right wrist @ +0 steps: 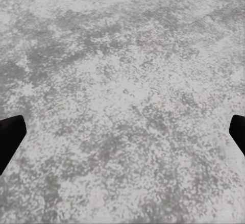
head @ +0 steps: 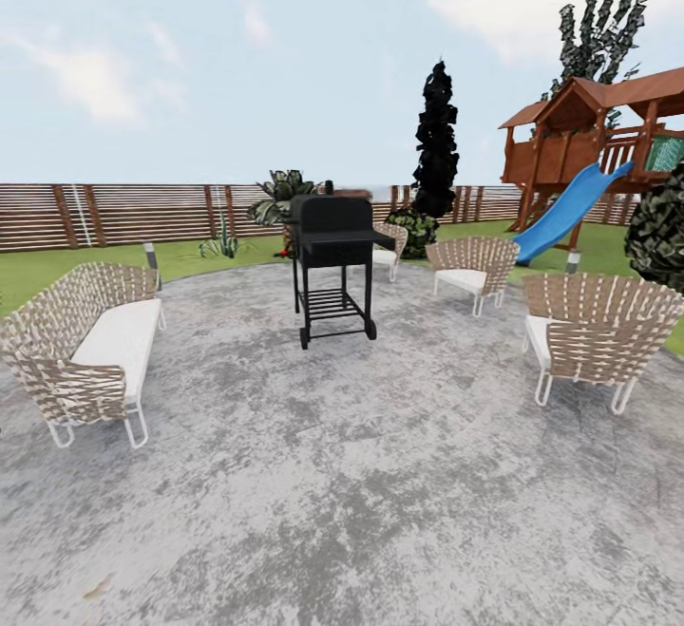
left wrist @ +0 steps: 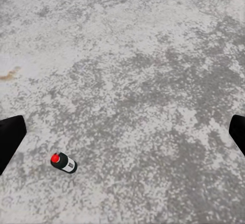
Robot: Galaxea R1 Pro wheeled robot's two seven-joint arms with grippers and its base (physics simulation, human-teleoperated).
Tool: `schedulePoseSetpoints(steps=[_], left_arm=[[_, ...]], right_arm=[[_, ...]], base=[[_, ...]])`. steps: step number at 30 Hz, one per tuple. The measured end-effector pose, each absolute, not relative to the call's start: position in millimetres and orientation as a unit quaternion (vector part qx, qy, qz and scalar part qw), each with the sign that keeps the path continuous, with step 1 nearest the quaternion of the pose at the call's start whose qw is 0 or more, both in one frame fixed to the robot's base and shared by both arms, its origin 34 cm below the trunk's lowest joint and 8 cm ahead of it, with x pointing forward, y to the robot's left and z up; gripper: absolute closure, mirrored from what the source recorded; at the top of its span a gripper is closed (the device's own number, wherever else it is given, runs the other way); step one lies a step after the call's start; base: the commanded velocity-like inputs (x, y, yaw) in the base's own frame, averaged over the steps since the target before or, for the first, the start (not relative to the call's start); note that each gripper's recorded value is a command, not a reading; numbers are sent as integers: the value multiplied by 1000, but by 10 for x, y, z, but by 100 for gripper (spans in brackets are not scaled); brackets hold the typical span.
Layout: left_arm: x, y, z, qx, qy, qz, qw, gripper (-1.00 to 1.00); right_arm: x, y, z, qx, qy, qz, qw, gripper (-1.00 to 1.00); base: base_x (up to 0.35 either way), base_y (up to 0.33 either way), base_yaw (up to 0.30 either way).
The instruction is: In the garden, pick up the pesticide atomizer on the floor and spray pesticide onto both trees until each tree trunk is fully covered.
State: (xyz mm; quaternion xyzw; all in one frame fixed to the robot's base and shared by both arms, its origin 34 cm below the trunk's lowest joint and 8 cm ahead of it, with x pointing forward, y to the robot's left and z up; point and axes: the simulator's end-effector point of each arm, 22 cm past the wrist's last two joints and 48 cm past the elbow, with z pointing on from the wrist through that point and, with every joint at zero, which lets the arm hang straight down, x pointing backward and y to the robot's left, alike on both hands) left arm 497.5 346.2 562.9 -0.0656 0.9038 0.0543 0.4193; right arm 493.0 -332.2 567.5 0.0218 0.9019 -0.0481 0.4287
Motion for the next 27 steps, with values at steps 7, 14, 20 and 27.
schedulePoseSetpoints(steps=[7, 14, 20, 27], left_arm=[[4976, 3464, 5630, -66, 904, 54, 419, -100], [4977, 3464, 5631, -66, 904, 54, 420, -100], [4977, 3464, 5631, -66, 904, 54, 420, -100], [4978, 3464, 5630, -66, 904, 54, 420, -100]], right_arm=[[4934, -3328, 5680, 23, 902, -49, 429, -100], [4935, -3331, 5681, 23, 901, -49, 430, -100], [4935, -3330, 5681, 24, 901, -49, 430, -100], [4934, -3330, 5679, 24, 901, -50, 430, -100]], base=[[0, 309, 0], [0, 309, 0], [0, 309, 0], [-56, 296, 0]])
